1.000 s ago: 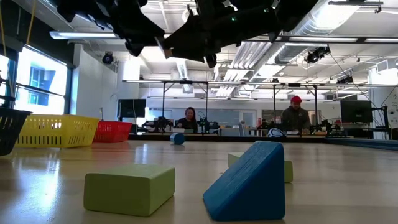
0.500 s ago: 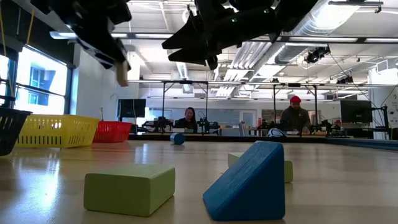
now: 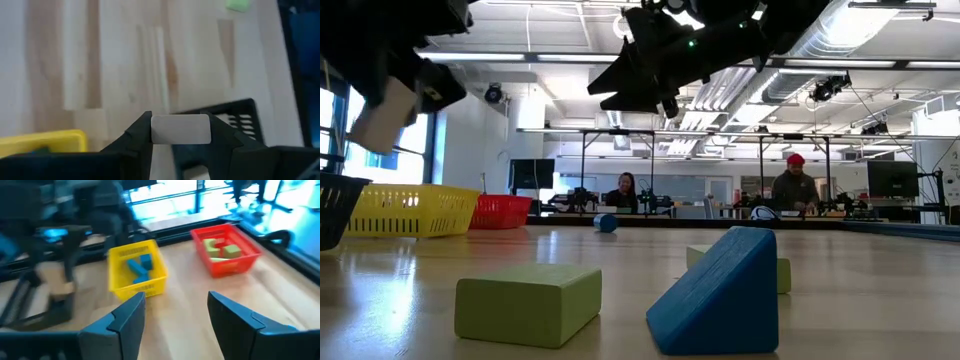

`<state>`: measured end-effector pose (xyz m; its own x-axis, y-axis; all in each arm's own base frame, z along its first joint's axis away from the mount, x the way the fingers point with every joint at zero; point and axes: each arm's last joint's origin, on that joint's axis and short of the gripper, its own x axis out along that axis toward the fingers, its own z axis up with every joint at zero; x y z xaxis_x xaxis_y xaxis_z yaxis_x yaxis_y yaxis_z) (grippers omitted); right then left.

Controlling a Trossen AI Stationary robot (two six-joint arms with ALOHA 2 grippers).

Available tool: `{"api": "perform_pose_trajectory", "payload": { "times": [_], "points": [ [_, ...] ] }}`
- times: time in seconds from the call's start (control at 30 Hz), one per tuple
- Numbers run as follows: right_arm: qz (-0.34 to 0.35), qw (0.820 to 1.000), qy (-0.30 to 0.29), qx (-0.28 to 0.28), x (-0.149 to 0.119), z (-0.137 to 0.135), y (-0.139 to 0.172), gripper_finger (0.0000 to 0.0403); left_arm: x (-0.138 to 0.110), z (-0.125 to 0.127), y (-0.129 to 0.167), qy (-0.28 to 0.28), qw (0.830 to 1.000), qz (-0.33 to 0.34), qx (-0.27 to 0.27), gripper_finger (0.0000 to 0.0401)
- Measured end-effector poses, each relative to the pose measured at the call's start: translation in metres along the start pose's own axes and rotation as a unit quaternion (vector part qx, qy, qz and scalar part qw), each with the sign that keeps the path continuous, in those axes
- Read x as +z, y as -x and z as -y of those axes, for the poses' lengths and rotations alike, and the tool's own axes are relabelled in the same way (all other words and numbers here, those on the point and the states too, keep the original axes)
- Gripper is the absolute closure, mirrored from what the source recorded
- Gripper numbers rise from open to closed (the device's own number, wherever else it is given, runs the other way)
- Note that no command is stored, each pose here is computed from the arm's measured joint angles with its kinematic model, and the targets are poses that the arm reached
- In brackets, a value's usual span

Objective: Sort & place blocks by color
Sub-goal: Put the rectangular wooden block into the black basket

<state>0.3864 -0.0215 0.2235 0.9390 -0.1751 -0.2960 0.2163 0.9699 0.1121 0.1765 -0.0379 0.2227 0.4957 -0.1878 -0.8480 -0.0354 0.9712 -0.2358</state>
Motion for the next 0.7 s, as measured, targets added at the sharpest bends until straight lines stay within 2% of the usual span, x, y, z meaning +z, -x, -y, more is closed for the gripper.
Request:
{"api": "perform_pose_trajectory", "payload": {
  "times": [0.13, 0.23, 0.47, 0.57, 0.7],
  "points": [
    [0.02, 0.997, -0.015, -0.067, 0.003, 0.007, 0.0, 0.0203, -0.004, 0.008, 0.0, 0.015, 0.999, -0.017, -0.029, 0.0294],
    [0.035, 0.994, -0.02, -0.098, 0.006, 0.016, -0.001, 0.0203, -0.008, 0.015, -0.001, 0.012, 0.998, -0.034, -0.045, 0.0294],
    [0.072, 0.992, -0.036, -0.093, 0.017, 0.036, -0.002, 0.0203, -0.015, 0.026, -0.005, -0.011, 0.997, -0.063, -0.053, 0.0294],
    [0.089, 0.99, -0.055, -0.095, 0.031, 0.039, -0.003, 0.0203, -0.014, 0.028, -0.012, -0.015, 0.996, -0.072, -0.049, 0.0294],
    [0.091, 0.989, -0.052, -0.107, 0.048, 0.04, -0.006, 0.0203, -0.013, 0.03, -0.022, -0.02, 0.993, -0.096, -0.066, 0.0293]
  ]
}}
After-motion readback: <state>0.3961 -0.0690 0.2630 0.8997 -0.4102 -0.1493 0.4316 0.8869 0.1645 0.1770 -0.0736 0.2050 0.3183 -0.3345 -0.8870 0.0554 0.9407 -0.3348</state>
